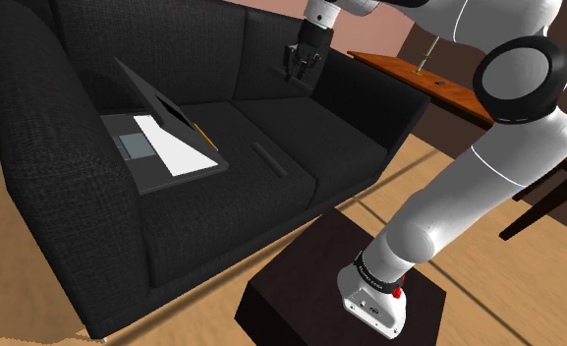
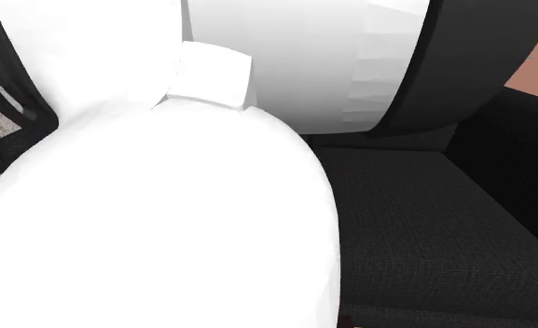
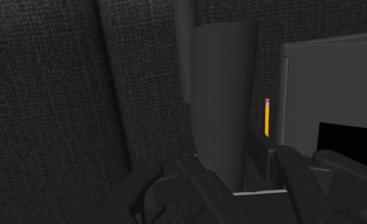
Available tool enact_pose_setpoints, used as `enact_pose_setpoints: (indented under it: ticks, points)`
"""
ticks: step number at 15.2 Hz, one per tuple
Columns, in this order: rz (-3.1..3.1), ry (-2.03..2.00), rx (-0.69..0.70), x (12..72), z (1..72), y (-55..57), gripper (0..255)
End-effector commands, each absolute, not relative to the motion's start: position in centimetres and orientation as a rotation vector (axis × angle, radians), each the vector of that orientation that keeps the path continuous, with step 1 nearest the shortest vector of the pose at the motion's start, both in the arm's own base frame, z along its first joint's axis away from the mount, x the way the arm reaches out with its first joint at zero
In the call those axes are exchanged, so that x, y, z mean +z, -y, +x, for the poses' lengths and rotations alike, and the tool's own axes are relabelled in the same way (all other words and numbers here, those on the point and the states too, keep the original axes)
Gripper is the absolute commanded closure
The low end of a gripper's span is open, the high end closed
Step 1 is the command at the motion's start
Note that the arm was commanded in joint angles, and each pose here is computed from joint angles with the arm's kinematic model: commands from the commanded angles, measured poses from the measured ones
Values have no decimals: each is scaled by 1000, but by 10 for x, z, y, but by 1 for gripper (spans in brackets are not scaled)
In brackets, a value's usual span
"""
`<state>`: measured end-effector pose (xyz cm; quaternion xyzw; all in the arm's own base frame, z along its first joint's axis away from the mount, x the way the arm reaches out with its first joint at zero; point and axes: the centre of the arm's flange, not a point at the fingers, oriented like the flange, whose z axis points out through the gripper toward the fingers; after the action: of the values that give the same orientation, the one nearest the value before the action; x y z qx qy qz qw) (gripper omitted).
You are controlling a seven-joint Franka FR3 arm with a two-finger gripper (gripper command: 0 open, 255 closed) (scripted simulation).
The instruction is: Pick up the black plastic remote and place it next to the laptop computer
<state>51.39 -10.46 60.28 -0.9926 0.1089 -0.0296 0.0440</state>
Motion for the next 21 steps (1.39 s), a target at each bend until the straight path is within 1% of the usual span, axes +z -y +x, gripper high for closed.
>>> enact_pose_setpoints:
  ticks: [1, 8, 21]
  points:
    - [-3033, -336, -91, 603, 528, 81, 255]
    - [-3033, -336, -91, 604, 578, 0, 255]
    - [-3033, -336, -91, 535, 578, 0, 255]
